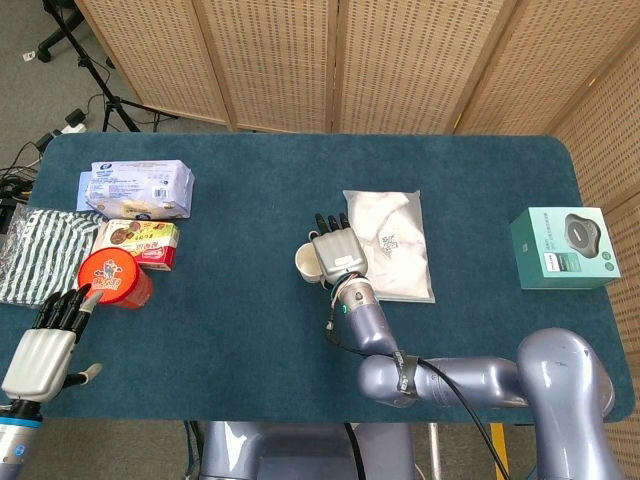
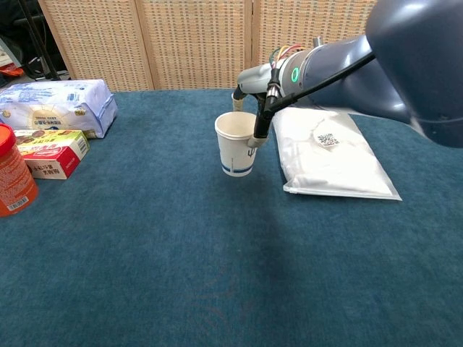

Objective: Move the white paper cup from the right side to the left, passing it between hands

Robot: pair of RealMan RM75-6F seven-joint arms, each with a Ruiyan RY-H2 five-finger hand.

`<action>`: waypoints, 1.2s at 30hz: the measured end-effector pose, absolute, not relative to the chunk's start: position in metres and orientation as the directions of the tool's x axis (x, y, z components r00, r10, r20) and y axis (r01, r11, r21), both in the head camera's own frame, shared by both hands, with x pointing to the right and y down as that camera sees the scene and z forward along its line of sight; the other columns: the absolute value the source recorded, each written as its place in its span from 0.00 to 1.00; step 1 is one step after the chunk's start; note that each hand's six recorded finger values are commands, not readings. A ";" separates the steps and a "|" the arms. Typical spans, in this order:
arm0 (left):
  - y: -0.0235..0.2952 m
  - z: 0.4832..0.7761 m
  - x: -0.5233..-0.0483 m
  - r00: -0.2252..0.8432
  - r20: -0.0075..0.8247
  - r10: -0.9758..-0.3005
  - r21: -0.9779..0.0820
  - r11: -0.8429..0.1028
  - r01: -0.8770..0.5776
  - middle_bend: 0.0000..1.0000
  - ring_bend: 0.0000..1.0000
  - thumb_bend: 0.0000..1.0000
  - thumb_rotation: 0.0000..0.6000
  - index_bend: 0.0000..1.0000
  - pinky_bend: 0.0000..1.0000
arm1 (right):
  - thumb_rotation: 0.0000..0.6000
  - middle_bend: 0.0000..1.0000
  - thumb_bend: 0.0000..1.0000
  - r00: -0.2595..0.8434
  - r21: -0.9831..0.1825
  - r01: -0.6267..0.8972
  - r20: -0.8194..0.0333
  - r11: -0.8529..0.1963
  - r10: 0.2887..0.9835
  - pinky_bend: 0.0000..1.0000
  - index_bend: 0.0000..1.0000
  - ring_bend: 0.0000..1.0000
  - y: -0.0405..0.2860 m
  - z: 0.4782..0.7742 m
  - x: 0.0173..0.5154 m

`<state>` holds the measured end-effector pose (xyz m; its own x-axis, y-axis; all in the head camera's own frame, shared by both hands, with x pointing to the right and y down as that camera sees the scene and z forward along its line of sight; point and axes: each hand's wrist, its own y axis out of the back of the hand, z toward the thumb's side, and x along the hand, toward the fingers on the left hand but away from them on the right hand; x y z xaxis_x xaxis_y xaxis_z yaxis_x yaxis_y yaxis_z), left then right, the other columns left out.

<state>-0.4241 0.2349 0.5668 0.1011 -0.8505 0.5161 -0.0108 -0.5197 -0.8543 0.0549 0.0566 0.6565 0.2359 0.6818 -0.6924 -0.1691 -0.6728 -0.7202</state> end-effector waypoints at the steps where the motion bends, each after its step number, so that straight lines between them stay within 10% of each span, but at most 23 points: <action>1: 0.235 0.567 -0.424 0.101 0.516 -0.851 -0.854 -0.520 -0.012 0.00 0.00 0.07 1.00 0.00 0.00 | 1.00 0.00 0.36 0.236 -0.718 -0.158 -0.694 -0.678 0.681 0.00 0.32 0.00 0.057 0.657 0.054; 15: 0.235 0.567 -0.424 0.100 0.513 -0.852 -0.856 -0.517 -0.009 0.00 0.00 0.07 1.00 0.00 0.00 | 1.00 0.00 0.34 0.226 -0.655 -0.023 -0.740 -0.756 0.634 0.00 0.32 0.00 0.067 0.675 0.058; 21: 0.235 0.566 -0.425 0.097 0.512 -0.854 -0.857 -0.515 -0.012 0.00 0.00 0.07 1.00 0.00 0.00 | 1.00 0.00 0.19 0.226 -0.638 -0.019 -0.753 -0.770 0.618 0.00 0.31 0.00 0.070 0.679 0.063; 36: 0.235 0.566 -0.425 0.096 0.511 -0.854 -0.858 -0.514 -0.014 0.00 0.00 0.07 1.00 0.00 0.00 | 1.00 0.00 0.07 0.225 -0.640 -0.026 -0.752 -0.768 0.619 0.00 0.12 0.00 0.069 0.677 0.072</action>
